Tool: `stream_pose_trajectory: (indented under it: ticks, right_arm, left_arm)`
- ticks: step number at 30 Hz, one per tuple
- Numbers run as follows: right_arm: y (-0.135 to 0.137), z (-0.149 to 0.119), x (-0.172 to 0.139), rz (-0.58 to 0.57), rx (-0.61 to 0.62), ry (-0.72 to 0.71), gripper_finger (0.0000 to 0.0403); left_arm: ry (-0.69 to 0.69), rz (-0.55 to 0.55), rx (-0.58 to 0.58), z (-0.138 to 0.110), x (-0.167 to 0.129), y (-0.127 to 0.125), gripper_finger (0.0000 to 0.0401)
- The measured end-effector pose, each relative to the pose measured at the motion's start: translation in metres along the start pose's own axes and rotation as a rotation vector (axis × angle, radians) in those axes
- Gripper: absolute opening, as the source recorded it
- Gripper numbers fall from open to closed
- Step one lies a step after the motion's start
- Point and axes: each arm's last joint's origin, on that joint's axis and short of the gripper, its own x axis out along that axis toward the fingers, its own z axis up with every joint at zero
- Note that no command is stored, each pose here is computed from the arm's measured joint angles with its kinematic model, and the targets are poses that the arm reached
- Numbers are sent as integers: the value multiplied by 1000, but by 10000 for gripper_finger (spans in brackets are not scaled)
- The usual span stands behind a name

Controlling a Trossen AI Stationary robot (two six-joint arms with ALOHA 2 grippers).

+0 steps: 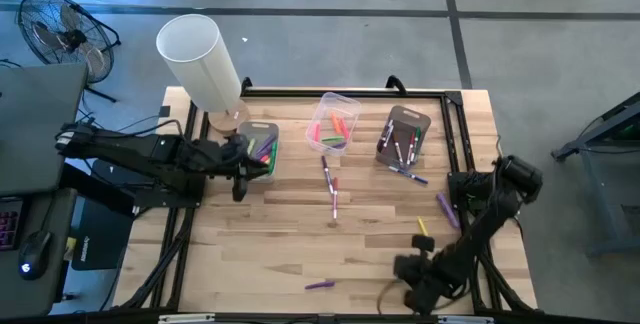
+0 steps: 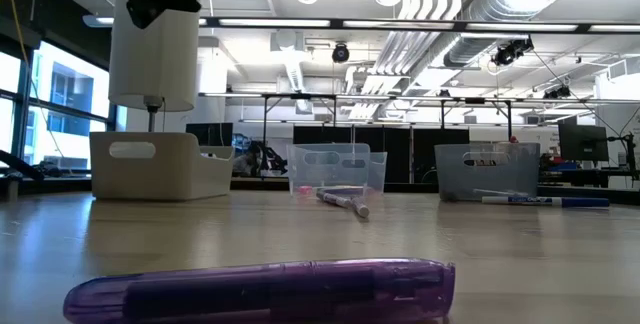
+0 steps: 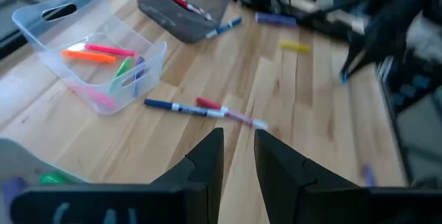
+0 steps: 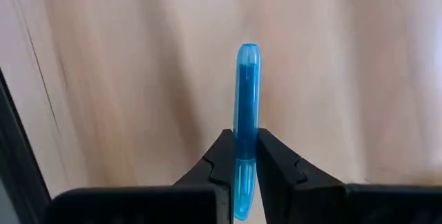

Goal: Pick & Place Markers
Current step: Put the blue pen into the transparent bin

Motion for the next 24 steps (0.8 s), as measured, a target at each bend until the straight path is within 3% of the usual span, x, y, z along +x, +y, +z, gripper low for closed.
stream_pose_trajectory:
  ticks: [5,9,16,24]
  right_arm:
    - [-17,44,-15,29,228,-213,27]
    - [-41,93,-22,47,376,-396,30]
    - [-104,187,-32,66,462,-591,27]
    - [-199,266,-73,-102,547,-706,27]
  left_arm:
    - [63,28,145,-11,-1,-6,78]
    - [119,54,183,-17,-1,-2,78]
    - [92,-74,277,-34,-1,3,78]
    - [35,-176,254,-66,-8,20,78]
